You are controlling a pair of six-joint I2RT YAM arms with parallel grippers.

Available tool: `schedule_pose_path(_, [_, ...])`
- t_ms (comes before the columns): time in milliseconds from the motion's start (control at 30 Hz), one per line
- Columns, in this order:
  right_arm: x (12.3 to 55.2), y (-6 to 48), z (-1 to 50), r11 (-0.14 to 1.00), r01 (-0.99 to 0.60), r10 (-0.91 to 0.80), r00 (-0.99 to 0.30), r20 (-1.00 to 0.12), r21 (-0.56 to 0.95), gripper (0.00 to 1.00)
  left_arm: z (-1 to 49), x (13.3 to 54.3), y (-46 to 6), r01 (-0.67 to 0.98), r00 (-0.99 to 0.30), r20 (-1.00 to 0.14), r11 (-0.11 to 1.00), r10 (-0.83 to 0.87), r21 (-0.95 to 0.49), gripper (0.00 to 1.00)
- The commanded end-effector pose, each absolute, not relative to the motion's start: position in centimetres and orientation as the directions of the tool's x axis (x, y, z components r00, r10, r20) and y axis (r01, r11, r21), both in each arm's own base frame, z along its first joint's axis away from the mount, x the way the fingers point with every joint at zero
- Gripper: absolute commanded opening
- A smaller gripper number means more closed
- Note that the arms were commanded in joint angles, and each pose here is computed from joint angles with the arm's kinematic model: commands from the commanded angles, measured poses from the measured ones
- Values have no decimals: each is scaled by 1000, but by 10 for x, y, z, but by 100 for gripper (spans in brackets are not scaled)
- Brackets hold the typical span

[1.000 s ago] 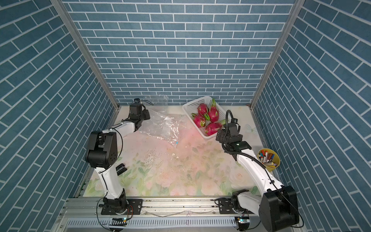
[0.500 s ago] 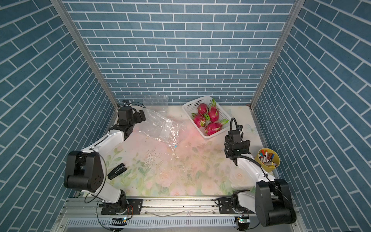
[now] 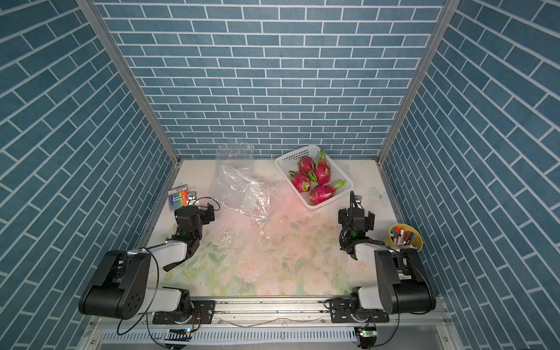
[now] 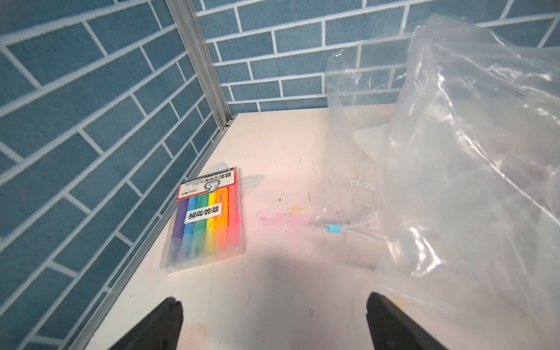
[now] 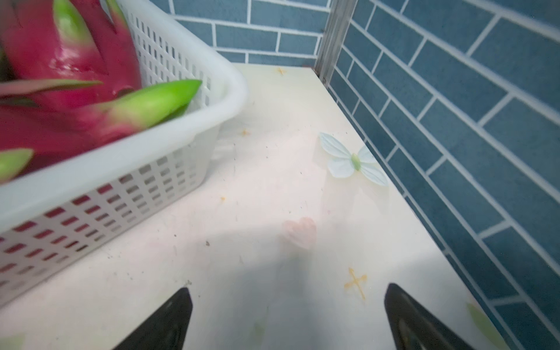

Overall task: Open the zip-top bag and take out the dragon fruit
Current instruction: Place the zipper food storage bag in the zipper food storage bag, then reset both arms

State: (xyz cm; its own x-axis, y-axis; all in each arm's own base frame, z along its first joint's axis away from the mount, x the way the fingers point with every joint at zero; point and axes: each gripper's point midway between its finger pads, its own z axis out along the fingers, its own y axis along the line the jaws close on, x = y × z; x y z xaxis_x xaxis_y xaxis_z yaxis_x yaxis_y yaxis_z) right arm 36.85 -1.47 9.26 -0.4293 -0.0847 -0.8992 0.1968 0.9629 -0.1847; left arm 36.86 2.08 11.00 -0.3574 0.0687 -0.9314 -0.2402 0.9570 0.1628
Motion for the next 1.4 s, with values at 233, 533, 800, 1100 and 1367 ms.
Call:
schedule_pose_path(233, [384,-19,101,986,130,-51,-335,-941,-100,98,135,370,7,-119,-97,-995,992,23,35,100])
schedule_pose_path(533, [394,-26,87,993,115,11,-379,-925,-35,99,133,370,9,-115,-92,-996,993,14,24,100])
schedule_pose_path(800, [393,-26,87,993,116,12,-384,-923,-35,99,133,370,8,-113,-93,-996,993,13,24,100])
schedule_pose_path(1100, [393,-27,87,993,116,13,-385,-923,-34,99,132,371,9,-115,-98,-995,993,8,20,100])
schedule_pose_path(1367, [393,-26,87,993,114,14,-386,-923,-32,99,131,373,11,-111,-104,-995,994,0,11,100])
